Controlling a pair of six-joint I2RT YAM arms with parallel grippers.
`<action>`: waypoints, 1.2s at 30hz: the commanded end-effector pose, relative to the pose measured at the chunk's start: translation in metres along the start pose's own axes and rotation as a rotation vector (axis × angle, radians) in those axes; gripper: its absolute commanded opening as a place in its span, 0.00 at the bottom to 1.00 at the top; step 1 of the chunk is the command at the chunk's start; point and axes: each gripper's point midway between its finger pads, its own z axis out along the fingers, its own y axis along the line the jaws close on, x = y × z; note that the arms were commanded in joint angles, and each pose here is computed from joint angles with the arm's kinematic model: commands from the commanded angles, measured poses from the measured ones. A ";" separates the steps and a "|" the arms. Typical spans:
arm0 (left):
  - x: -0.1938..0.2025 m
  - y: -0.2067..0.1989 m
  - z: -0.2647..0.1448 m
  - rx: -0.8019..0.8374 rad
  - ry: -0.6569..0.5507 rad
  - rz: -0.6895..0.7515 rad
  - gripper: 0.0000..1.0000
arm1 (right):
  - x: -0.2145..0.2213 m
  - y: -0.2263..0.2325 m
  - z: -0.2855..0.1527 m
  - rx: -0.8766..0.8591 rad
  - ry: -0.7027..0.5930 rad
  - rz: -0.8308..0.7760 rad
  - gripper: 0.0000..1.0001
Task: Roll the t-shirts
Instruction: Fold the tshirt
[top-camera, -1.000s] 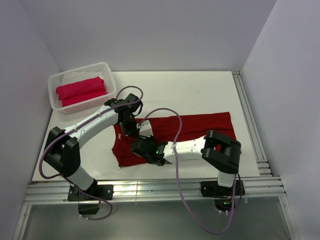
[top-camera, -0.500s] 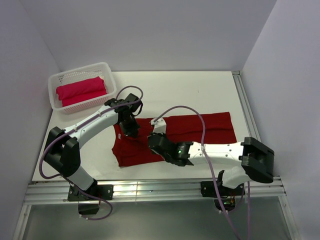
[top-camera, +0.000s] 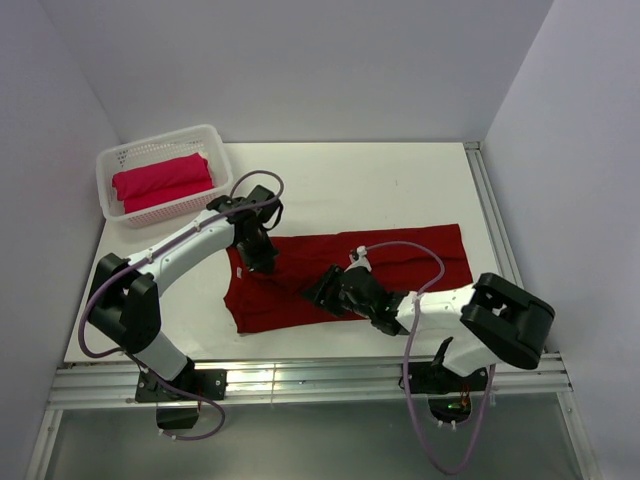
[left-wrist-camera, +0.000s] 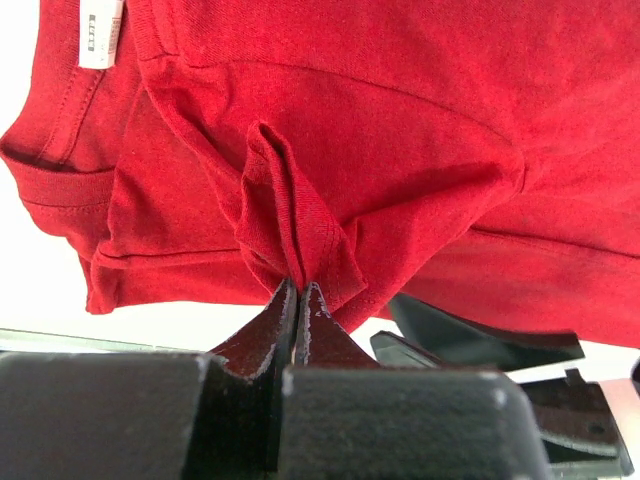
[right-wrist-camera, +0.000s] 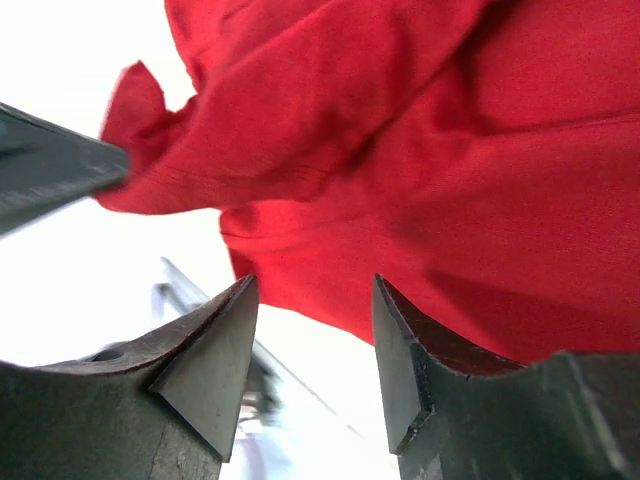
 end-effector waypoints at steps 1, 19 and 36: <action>-0.005 -0.011 -0.012 0.064 -0.006 0.012 0.00 | -0.007 0.054 0.003 -0.214 0.003 0.230 0.57; -0.003 -0.004 0.000 0.092 0.069 -0.016 0.00 | -0.013 0.034 0.045 -0.141 -0.076 0.303 0.52; 0.001 0.009 0.017 0.057 0.094 -0.013 0.00 | -0.019 0.026 0.063 -0.106 -0.121 0.325 0.39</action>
